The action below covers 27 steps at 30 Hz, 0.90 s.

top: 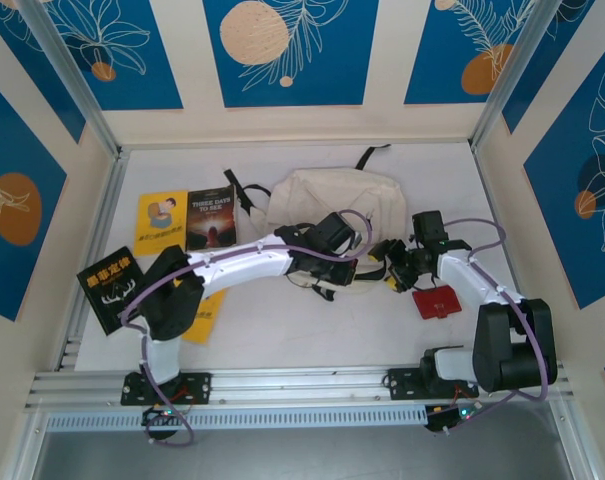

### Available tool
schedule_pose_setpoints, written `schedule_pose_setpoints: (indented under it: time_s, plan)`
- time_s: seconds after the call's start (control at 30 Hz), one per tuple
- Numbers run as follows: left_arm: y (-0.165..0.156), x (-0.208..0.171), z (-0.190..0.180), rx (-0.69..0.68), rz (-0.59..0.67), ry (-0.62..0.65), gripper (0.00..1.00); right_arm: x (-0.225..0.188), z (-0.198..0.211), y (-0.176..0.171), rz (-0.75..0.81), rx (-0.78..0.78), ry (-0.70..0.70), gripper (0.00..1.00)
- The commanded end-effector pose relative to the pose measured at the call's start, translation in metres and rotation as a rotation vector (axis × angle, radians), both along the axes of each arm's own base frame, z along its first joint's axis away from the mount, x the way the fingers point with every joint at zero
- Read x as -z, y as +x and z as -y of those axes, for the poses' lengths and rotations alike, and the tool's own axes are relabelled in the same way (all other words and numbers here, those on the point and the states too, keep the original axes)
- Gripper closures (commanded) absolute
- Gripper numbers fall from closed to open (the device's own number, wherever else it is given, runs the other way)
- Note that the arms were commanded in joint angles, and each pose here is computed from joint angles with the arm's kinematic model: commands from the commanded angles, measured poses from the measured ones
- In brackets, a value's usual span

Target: Pack the student bag

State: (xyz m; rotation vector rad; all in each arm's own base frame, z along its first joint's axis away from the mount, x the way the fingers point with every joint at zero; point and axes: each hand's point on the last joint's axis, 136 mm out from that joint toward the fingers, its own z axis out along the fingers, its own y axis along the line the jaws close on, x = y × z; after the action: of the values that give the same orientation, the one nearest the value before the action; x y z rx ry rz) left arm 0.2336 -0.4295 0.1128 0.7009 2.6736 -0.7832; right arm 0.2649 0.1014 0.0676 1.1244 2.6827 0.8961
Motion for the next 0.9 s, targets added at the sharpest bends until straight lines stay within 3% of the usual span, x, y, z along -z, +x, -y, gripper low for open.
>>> schedule_pose_setpoints:
  time_s: [0.0, 0.33, 0.63, 0.87]
  plan:
    - [0.001, -0.006, 0.007, 0.000, 0.001, -0.013, 1.00, 0.000, -0.011, -0.003, -0.030, 0.041, 0.104, 0.27]
    - [-0.005, 0.000, -0.002, -0.005, -0.015, 0.001, 1.00, 0.014, -0.025, -0.003, -0.072, 0.078, 0.219, 0.28]
    - [-0.008, 0.007, -0.018, -0.034, -0.020, 0.027, 1.00, -0.006, -0.031, 0.018, 0.081, 0.083, 0.295, 0.33]
    - [-0.006, 0.019, -0.033, -0.071, -0.017, 0.076, 1.00, -0.009, -0.031, 0.012, 0.080, 0.115, 0.312, 0.38]
